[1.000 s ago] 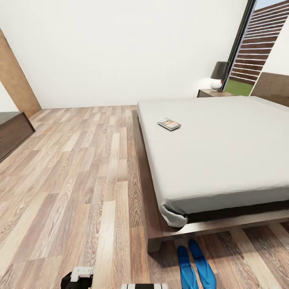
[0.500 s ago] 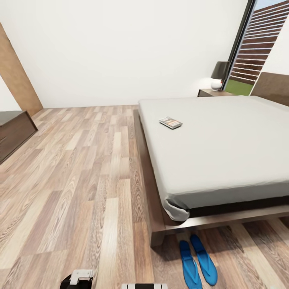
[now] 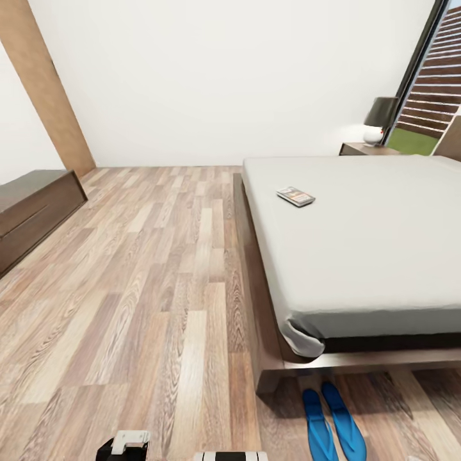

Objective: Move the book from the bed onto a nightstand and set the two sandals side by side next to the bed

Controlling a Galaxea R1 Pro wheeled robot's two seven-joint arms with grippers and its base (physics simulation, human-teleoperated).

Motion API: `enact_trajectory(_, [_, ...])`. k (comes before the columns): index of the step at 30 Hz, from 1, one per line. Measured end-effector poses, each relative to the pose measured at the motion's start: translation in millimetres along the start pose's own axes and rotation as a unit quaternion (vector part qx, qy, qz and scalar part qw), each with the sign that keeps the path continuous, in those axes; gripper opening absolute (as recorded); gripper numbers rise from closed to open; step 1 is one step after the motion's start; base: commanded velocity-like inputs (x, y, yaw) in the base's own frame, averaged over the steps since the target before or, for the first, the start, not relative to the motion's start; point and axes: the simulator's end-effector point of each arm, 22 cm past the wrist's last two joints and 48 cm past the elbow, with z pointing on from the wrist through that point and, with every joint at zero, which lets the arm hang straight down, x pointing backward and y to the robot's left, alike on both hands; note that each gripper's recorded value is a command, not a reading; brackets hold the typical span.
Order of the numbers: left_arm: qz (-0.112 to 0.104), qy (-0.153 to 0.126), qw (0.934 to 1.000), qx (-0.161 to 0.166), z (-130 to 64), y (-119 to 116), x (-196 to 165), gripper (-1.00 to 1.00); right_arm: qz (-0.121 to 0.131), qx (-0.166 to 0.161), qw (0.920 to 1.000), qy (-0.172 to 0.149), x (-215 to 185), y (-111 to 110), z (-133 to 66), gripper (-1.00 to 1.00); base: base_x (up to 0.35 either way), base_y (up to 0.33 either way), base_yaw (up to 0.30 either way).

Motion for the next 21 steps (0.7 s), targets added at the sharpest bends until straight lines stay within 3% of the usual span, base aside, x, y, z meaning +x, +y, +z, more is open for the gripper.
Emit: enact_trajectory(21, [0.002,0.01,1.0,-0.001,1.2,2,10,1.0,-0.006,-0.012,0.9998,0.012,12,15,0.3,1.0,-0.025,0.052,0.24])
